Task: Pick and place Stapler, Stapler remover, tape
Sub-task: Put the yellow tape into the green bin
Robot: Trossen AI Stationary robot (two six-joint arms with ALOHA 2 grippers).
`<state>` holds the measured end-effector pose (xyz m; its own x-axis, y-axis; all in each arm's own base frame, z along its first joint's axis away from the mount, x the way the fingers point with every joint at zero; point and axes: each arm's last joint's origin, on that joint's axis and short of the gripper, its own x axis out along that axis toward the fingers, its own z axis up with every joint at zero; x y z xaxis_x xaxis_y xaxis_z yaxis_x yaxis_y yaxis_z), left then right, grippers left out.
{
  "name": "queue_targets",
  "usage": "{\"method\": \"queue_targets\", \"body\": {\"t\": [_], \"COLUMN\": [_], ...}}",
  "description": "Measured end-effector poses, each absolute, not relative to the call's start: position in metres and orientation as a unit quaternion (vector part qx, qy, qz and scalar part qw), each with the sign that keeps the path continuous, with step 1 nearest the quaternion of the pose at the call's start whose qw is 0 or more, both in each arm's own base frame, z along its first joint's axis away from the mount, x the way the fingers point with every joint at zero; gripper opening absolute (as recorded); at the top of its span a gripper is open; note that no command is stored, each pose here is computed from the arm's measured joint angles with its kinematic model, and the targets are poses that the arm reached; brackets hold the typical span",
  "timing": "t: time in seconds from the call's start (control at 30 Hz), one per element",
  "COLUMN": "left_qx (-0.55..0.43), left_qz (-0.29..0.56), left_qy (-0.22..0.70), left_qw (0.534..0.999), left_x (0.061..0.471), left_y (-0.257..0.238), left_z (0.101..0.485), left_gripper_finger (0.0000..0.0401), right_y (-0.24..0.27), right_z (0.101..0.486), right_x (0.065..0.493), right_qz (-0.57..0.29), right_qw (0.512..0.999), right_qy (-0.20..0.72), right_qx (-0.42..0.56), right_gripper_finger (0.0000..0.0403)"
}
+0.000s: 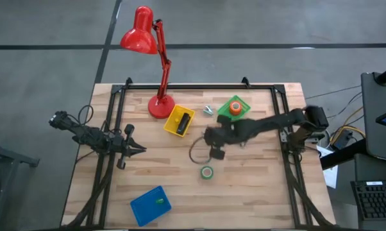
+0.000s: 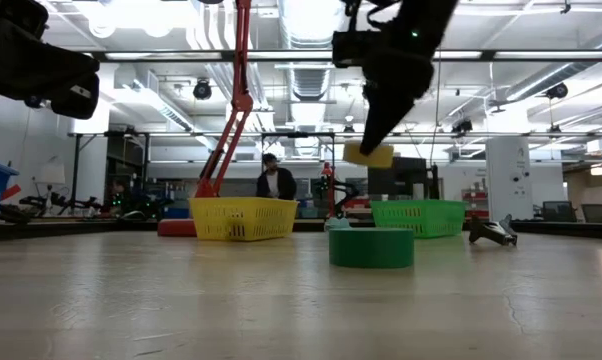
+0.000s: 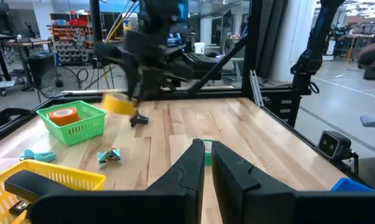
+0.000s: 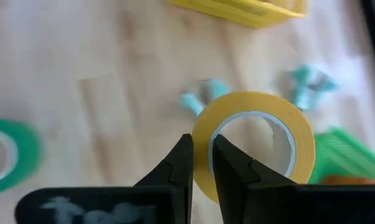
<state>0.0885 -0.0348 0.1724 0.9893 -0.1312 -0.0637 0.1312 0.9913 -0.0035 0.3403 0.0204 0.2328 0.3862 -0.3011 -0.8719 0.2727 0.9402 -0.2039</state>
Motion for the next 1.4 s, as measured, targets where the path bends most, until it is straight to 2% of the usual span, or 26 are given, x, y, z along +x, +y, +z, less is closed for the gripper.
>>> {"method": "queue_targets", "body": {"t": [0.23,0.5,0.67,1.4], "left_qx": [0.0,0.0,0.0,0.0], "left_qz": [-0.066,-0.066,-0.066,-0.066], "left_qy": [0.032,0.032,0.032,0.032], "left_qw": [0.997,0.997,0.997,0.997], "left_x": [0.089,0.089,0.088,0.089], "left_y": [-0.035,-0.035,-0.035,-0.035], "left_z": [0.172,0.172,0.172,0.172], "left_gripper_finger": [0.0035,0.0035,0.0035,0.0035], "right_y": [-0.036,-0.095,-0.119,-0.126], "right_z": [0.247,0.234,0.222,0.183], "right_x": [0.331,0.308,0.301,0.284], "right_qz": [-0.227,-0.249,-0.223,-0.229], "right_qw": [0.787,0.761,0.774,0.764], "right_qy": [0.574,0.593,0.573,0.578], "right_qx": [0.001,0.085,0.147,0.175], "right_gripper_finger": [0.0038,0.0038,0.0038,0.0038]}}
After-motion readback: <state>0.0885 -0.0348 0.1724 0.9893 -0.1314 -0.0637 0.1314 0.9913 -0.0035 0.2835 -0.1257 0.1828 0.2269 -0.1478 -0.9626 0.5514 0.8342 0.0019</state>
